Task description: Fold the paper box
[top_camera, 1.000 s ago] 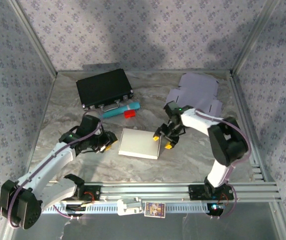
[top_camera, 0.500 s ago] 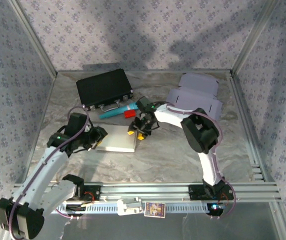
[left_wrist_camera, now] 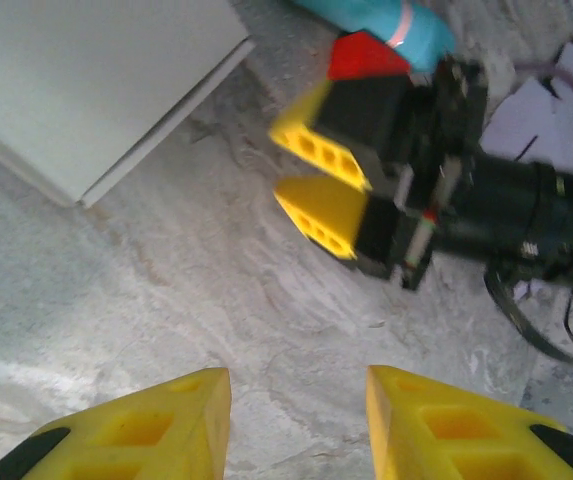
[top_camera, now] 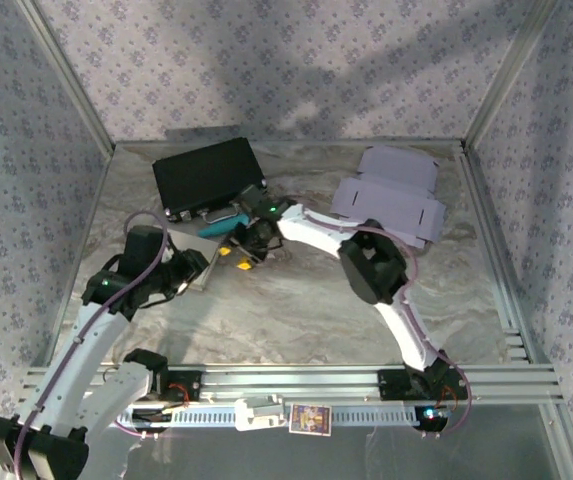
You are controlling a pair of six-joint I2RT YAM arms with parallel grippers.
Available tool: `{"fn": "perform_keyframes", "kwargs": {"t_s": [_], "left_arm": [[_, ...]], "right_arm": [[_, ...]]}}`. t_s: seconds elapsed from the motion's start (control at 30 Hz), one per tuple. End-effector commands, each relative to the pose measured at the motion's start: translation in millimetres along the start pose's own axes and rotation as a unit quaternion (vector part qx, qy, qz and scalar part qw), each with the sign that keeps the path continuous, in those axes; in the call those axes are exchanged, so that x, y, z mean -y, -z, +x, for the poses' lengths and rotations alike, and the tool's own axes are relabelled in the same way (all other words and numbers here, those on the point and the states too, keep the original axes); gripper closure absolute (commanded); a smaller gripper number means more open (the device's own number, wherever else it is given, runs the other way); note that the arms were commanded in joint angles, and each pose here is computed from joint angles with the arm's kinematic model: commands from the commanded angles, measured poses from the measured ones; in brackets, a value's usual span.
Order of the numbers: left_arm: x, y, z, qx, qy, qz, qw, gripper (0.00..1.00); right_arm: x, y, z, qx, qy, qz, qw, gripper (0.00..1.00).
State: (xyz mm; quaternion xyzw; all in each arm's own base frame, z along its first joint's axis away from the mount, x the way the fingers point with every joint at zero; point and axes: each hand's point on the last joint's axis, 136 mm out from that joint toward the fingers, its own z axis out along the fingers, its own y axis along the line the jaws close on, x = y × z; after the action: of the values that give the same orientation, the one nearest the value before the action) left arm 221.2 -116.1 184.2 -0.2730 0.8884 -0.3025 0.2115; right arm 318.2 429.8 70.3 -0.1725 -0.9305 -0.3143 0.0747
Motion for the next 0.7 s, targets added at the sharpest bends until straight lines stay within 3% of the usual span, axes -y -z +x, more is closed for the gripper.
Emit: {"fn": "perform_keyframes", "kwargs": {"t_s": [0.0, 0.17, 0.27, 0.47, 0.67], "left_arm": [[46, -2, -14, 0.007, -0.037, 0.059, 0.998, 0.59], [99, -37, -11, -0.027, -0.1, 0.081, 0.991, 0.59], [127, -71, -4, -0.054, -0.128, 0.086, 0.987, 0.6], [171, -127, 8, -0.095, -0.161, 0.093, 0.978, 0.62], [197, -152, 14, -0.111, -0.174, 0.102, 0.973, 0.62]], "right_arm": [[44, 91, -38, 0.096, -0.008, 0.039, 0.995, 0.46], [112, 208, -110, 0.184, -0.011, 0.073, 0.98, 0.46], [166, 245, -159, 0.212, -0.038, 0.11, 0.97, 0.47], [232, 258, -245, 0.212, -0.1, 0.144, 0.961, 0.49], [267, 212, -247, 0.132, -0.137, 0.189, 0.963, 0.49]]}}
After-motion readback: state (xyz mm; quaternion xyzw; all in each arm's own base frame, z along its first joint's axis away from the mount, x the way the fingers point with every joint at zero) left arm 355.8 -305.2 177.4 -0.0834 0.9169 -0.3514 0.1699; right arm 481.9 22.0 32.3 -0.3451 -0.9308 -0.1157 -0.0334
